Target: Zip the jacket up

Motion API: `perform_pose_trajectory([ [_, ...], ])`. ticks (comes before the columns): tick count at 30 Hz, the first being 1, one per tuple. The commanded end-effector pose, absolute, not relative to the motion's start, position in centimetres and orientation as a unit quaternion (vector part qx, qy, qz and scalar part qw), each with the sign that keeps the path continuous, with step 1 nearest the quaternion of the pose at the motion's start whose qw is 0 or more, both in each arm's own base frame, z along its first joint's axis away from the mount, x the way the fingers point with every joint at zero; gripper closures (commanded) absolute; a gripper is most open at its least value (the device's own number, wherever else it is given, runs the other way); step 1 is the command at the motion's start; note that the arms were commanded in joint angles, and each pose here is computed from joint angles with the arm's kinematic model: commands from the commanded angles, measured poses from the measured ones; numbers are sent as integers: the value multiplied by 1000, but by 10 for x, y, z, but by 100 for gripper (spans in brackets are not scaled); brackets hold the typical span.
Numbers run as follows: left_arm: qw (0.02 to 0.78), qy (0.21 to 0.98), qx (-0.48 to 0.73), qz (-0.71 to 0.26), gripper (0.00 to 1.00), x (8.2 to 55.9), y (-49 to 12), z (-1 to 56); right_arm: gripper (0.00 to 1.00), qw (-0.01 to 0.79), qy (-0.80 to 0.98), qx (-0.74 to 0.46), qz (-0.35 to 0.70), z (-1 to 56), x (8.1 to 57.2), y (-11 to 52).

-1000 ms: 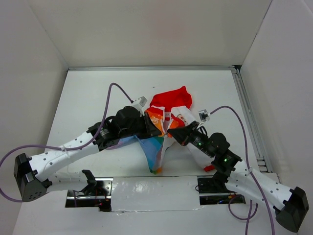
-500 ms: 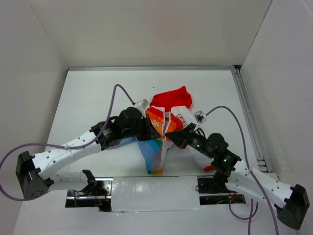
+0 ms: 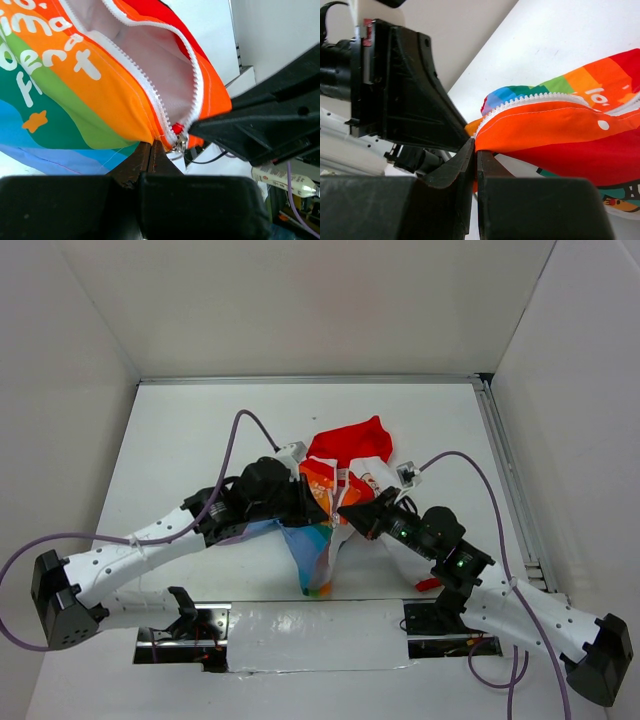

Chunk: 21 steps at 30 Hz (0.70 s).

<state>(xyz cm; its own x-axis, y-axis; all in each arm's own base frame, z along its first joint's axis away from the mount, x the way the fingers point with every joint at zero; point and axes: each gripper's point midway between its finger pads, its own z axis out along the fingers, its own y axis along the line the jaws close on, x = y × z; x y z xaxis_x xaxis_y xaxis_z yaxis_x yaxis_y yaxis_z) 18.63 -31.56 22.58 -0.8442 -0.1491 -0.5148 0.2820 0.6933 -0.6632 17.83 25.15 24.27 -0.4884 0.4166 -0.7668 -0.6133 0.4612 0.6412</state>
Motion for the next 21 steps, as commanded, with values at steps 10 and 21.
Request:
perform_pose_trajectory([
  [10,307,806,167,-478,100,159,-329,263,90,513,689,-71,507,261,181,251],
  [21,293,844,153,-423,100,171,-325,239,99,487,660,-168,547,272,147,263],
])
